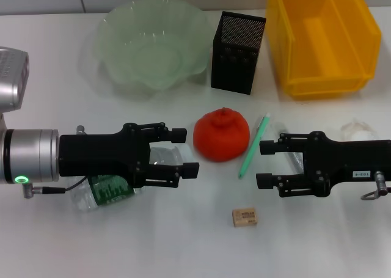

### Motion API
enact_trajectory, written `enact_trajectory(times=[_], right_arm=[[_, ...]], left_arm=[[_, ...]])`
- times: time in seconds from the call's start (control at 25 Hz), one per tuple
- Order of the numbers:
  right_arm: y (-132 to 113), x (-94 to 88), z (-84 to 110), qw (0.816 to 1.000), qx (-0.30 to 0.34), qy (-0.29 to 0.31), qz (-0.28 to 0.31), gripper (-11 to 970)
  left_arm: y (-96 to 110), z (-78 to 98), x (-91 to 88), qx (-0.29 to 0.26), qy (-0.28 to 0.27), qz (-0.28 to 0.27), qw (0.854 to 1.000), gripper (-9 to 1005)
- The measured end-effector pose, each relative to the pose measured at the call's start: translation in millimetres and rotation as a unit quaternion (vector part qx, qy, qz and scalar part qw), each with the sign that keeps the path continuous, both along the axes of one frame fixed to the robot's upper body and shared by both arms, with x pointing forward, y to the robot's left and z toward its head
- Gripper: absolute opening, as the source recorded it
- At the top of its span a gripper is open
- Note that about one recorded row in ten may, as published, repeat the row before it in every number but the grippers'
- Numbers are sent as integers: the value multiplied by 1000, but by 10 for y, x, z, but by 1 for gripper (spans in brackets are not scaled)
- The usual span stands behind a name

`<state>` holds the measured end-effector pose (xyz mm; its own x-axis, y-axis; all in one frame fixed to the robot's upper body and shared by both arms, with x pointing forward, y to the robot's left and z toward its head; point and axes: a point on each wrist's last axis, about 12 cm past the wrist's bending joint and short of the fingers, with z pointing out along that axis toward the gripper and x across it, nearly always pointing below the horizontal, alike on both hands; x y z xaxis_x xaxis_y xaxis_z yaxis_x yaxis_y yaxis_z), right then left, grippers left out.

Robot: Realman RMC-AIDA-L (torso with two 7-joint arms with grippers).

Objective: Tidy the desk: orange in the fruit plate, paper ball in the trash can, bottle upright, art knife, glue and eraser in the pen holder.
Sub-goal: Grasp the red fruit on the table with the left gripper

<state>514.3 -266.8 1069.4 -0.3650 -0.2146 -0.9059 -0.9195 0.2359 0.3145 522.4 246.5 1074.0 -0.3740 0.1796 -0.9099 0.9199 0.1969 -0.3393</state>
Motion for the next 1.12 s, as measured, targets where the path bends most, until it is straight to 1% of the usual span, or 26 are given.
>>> enact_trajectory(times=[0.32, 0.72, 0.8, 0.84, 0.88, 0.92, 0.96, 1.0, 1.04, 1.12], right_arm=[[-3, 6, 3, 1000, -1, -1, 0, 751], [-5, -2, -5, 1000, -1, 0, -2, 750], [-7, -9, -11, 1000, -1, 1, -3, 750], [-7, -13, -14, 1000, 0, 2, -3, 750], [-8, -19, -19, 1000, 0, 3, -4, 750], [-7, -22, -23, 1000, 0, 4, -4, 750], [-8, -26, -27, 1000, 0, 5, -4, 750], [-10, -31, -32, 1000, 0, 6, -5, 749], [-12, -37, -37, 1000, 1, 7, -6, 749], [-16, -47, -45, 1000, 1, 8, -7, 749]], left_arm=[[-12, 40, 34, 1, -2, 0, 1000, 818], [-23, 43, 35, 0, -3, 0, 1000, 807], [-111, 145, 182, 6, -17, 16, 1000, 804], [-111, 145, 182, 6, -17, 16, 1000, 803], [-141, 171, 232, 10, -21, 22, 999, 802], [-260, 228, 354, 21, -30, 29, 999, 801], [-260, 228, 354, 21, -30, 29, 999, 800], [-342, 249, 420, 28, -36, 31, 998, 799], [-342, 249, 420, 28, -36, 31, 998, 798], [-500, 259, 541, 52, -48, 35, 997, 795]])
